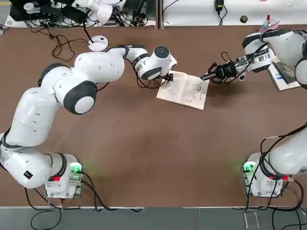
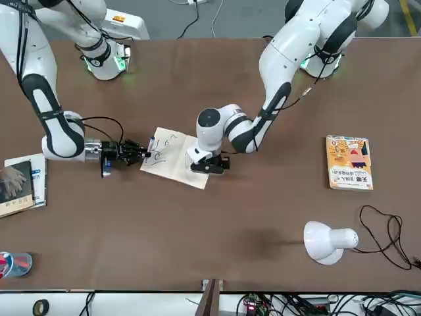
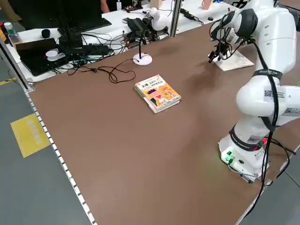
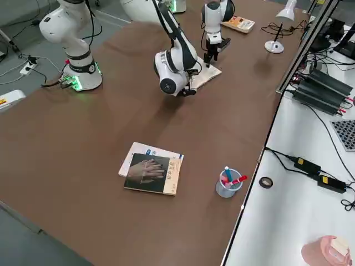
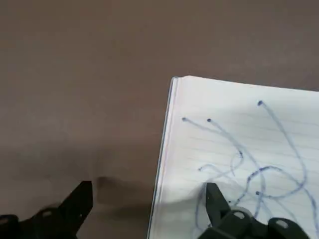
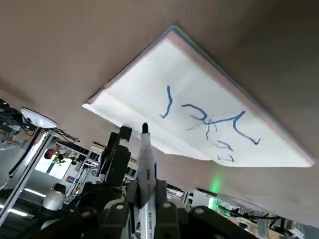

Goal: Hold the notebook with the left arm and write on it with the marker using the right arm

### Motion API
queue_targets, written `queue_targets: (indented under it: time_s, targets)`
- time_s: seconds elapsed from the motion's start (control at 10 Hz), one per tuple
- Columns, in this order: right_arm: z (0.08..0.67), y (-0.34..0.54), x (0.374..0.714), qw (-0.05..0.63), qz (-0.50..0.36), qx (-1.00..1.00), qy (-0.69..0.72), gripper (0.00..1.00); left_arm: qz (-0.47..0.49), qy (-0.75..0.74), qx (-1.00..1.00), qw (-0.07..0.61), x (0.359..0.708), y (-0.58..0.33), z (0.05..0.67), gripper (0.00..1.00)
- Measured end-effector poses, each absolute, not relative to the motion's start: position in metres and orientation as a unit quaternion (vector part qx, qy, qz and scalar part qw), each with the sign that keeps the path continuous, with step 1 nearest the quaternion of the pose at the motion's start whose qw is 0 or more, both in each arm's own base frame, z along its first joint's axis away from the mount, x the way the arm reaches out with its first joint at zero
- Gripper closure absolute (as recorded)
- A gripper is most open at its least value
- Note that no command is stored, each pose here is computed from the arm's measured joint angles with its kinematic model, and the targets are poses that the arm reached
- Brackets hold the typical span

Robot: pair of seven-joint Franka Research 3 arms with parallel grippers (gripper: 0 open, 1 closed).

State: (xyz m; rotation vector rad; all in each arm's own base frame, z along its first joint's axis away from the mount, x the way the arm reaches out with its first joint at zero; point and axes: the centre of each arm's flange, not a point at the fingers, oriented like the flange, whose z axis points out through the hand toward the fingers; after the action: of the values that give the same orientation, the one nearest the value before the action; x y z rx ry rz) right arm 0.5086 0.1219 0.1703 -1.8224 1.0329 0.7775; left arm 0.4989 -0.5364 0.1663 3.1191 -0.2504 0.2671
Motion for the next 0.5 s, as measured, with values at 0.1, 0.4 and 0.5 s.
queue_targets:
  time_s: [0.1,0.4,0.5]
  targets:
    - [0.169,0.127,0.505,0.440,0.317,-0.729,0.418,0.83,0.085,-0.080,0.993,0.001,0.499,-0.536,0.166,0.00]
    - [0.162,0.153,0.486,0.443,0.340,-0.715,0.419,0.83,0.085,-0.080,0.993,0.001,0.499,-0.536,0.166,0.00]
    - [0.159,0.162,0.480,0.442,0.346,-0.713,0.419,0.83,0.085,-0.080,0.993,0.001,0.499,-0.536,0.166,0.00]
